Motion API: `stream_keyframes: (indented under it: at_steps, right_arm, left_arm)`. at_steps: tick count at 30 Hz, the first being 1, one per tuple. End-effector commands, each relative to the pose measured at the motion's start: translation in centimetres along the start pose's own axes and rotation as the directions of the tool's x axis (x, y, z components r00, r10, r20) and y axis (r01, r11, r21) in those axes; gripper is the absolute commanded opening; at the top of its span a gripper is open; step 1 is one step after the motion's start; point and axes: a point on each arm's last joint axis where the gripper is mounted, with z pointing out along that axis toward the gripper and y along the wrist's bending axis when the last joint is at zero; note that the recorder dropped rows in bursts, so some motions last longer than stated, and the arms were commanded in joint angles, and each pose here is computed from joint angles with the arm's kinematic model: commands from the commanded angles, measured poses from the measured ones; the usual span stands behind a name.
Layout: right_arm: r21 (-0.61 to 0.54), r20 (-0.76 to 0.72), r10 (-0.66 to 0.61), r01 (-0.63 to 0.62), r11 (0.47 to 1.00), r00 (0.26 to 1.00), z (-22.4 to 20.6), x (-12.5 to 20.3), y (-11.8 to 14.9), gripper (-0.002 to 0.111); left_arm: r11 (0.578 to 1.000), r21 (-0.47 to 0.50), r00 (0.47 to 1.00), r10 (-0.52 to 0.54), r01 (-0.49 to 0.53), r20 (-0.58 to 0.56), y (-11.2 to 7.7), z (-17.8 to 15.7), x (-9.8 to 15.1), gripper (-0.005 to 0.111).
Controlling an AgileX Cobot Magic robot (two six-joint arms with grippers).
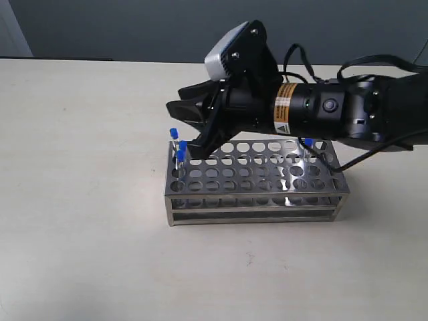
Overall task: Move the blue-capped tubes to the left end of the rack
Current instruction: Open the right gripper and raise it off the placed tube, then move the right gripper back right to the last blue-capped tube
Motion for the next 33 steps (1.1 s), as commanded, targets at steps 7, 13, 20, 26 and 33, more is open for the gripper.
stream_keyframes:
  at_steps: [7,13,20,26,33]
  right_arm:
    - [0.296,-0.054,0.014,0.003,0.955,0.998,-5.8,-4.9,-0.9,0.031]
    - [0.364,-0.154,0.063,-0.003,0.931,0.986,-7.9,-2.6,-0.2,0.031]
    - [0.37,-0.209,0.165,-0.078,0.926,0.964,-9.9,1.3,1.6,0.031]
    - [0.399,-0.15,0.196,-0.122,0.909,0.969,-11.0,0.3,1.8,0.031]
    - [0.536,-0.117,0.31,-0.202,0.819,0.944,-14.3,3.1,-0.2,0.031]
  left_arm:
    - [1.0,-0.002,1.0,-0.006,0.006,0.006,0.0,0.0,0.0,0.0]
    - [1.0,-0.002,1.0,-0.006,0.006,0.006,0.0,0.0,0.0,0.0]
    - [1.0,-0.002,1.0,-0.006,0.006,0.006,0.0,0.0,0.0,0.0]
    - [1.0,-0.002,1.0,-0.006,0.006,0.006,0.0,0.0,0.0,0.0]
    - [1.0,-0.002,1.0,-0.006,0.006,0.006,0.0,0.0,0.0,0.0]
